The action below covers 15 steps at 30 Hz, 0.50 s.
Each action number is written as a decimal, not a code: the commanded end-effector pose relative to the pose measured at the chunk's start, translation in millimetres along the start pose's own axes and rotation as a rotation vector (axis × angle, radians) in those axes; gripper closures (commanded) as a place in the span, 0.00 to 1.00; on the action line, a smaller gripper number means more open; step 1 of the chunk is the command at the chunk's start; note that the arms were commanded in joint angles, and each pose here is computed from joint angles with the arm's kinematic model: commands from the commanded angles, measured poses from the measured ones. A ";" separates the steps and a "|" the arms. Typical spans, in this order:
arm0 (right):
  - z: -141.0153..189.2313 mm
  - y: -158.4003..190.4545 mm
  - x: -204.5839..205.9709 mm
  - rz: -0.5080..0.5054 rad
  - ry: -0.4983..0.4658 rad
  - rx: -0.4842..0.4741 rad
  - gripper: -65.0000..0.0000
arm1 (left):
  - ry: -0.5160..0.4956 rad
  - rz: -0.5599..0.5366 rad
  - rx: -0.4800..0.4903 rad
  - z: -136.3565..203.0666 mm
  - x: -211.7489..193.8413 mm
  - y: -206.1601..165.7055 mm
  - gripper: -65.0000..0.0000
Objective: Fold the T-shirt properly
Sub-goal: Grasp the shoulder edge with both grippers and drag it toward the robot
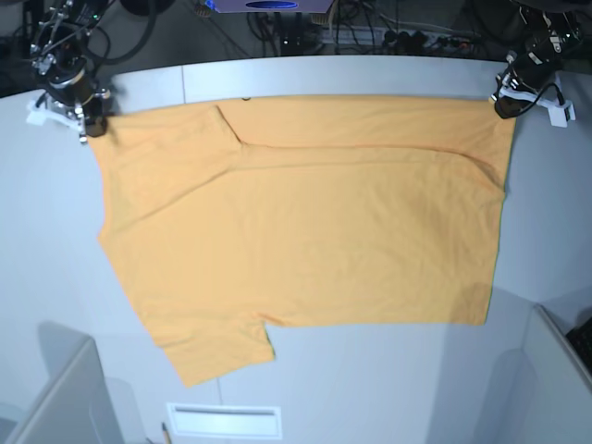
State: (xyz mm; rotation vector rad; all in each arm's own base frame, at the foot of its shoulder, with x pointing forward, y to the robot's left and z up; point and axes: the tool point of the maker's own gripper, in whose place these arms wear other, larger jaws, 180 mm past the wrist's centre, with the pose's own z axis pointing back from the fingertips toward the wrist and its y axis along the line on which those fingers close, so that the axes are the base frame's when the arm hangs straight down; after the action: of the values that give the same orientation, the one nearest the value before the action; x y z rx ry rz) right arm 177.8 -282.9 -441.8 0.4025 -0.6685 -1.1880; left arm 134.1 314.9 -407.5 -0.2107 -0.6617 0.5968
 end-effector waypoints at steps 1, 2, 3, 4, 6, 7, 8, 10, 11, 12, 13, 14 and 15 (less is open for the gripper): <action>3.8 3.8 11.0 0.018 -0.031 0.011 1.00 | -0.033 -0.018 -0.003 6.2 8.3 -1.3 1.00; 4.3 2.0 9.2 0.022 -0.025 0.006 1.00 | -0.031 -0.023 -0.001 8.0 7.7 -1.3 1.00; 5.3 0.5 9.3 0.023 -0.026 0.004 1.00 | -0.029 -0.026 -0.001 10.0 6.0 -1.9 1.00; 6.5 -1.6 8.6 0.024 -0.024 -0.001 1.00 | -0.023 -0.030 0.001 11.5 3.8 -1.2 1.00; 11.4 -5.2 13.5 0.040 -0.032 -0.010 1.00 | -0.015 -0.040 0.008 16.2 0.0 -0.2 1.00; 13.1 -4.6 13.9 0.048 -0.033 -0.010 1.00 | -0.012 -0.042 0.010 17.4 -1.2 0.5 1.00; 16.0 -4.1 14.8 0.056 -0.038 -0.009 1.00 | -0.008 -0.044 0.012 18.6 -2.4 1.1 1.00; 24.1 0.8 17.4 0.081 -0.050 0.001 1.00 | -0.006 -0.046 0.015 20.0 -3.3 2.1 1.00; 27.8 1.9 18.1 0.092 -0.055 0.003 1.00 | -0.004 -0.046 0.021 21.2 -4.1 4.1 1.00; 31.2 2.5 17.8 0.100 -0.058 0.003 1.00 | 0.005 -0.046 0.027 23.0 -7.4 6.5 1.00; 32.5 2.7 17.8 0.104 -0.059 0.004 1.00 | 0.009 -0.050 0.027 23.8 -8.8 6.3 1.00; 32.8 3.7 18.1 0.106 -0.060 0.006 1.00 | 0.007 -0.054 0.025 24.4 -7.9 5.2 1.00; 32.6 4.3 18.3 0.106 -0.061 0.007 1.00 | 0.000 -0.065 0.022 25.7 -5.3 2.4 1.00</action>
State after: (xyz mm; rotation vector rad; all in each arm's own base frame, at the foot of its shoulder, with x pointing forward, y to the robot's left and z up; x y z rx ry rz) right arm 158.8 -287.8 -419.9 0.3485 -0.6931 -1.1139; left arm 106.8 307.7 -402.7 -0.1849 -0.6156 0.5645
